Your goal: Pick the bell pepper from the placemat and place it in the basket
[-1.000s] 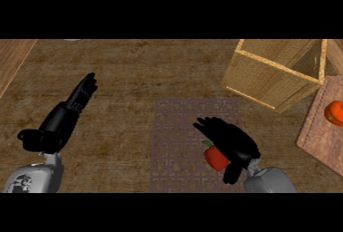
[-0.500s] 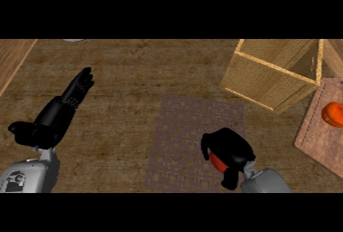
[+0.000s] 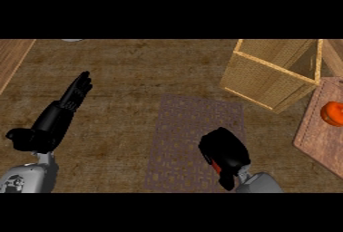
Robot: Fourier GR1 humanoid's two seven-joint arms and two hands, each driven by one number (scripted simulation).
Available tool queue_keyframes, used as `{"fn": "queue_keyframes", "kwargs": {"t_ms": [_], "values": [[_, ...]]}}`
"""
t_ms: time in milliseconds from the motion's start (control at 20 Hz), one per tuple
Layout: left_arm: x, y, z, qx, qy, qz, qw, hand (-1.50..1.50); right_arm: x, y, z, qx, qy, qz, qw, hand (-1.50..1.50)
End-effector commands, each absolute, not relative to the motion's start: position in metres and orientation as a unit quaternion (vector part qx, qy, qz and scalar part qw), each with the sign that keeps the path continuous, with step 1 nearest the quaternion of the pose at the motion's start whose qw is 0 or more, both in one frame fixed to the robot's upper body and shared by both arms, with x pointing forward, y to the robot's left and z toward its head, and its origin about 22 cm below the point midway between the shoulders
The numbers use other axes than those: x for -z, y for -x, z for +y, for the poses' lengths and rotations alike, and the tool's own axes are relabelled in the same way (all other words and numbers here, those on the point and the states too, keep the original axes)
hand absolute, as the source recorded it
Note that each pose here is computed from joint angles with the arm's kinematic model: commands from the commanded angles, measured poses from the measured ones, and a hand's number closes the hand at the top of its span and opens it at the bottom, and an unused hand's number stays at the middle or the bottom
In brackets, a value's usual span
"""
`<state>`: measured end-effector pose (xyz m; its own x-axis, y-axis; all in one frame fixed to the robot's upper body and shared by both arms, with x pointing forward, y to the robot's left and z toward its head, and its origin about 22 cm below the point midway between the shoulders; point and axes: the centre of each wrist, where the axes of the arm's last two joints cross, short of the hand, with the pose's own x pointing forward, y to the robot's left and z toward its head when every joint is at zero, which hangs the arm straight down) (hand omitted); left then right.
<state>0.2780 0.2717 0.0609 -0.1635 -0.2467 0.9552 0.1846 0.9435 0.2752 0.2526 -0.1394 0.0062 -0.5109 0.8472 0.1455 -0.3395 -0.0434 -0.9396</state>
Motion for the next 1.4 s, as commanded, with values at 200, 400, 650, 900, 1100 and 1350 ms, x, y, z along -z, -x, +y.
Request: {"fn": "queue_keyframes", "kwargs": {"t_ms": [200, 400, 650, 900, 1100, 1350], "values": [[-0.055, -0.279, 0.26, 0.169, -0.015, -0.75, 0.64, 0.0, -0.025, -0.267, -0.113, -0.488, 0.381, -0.486, 0.617, 1.5], [-0.064, -0.28, 0.26, 0.184, 0.001, -0.747, 0.639, 0.0, -0.044, -0.266, -0.08, -0.403, 0.346, -0.528, 0.663, 1.5], [-0.065, -0.286, 0.249, 0.186, -0.003, -0.743, 0.643, 0.0, -0.09, -0.26, -0.054, -0.267, 0.296, -0.652, 0.645, 1.5], [-0.063, -0.282, 0.27, 0.177, -0.017, -0.745, 0.643, 0.0, -0.134, -0.244, -0.022, -0.172, 0.303, -0.722, 0.598, 1.5], [-0.069, -0.273, 0.263, 0.172, -0.021, -0.735, 0.655, 0.0, -0.172, -0.228, -0.018, -0.133, 0.304, -0.73, 0.597, 1.5], [-0.052, -0.271, 0.267, 0.171, -0.014, -0.739, 0.651, 0.0, -0.213, -0.239, -0.019, -0.121, 0.352, -0.708, 0.6, 1.5]]}}
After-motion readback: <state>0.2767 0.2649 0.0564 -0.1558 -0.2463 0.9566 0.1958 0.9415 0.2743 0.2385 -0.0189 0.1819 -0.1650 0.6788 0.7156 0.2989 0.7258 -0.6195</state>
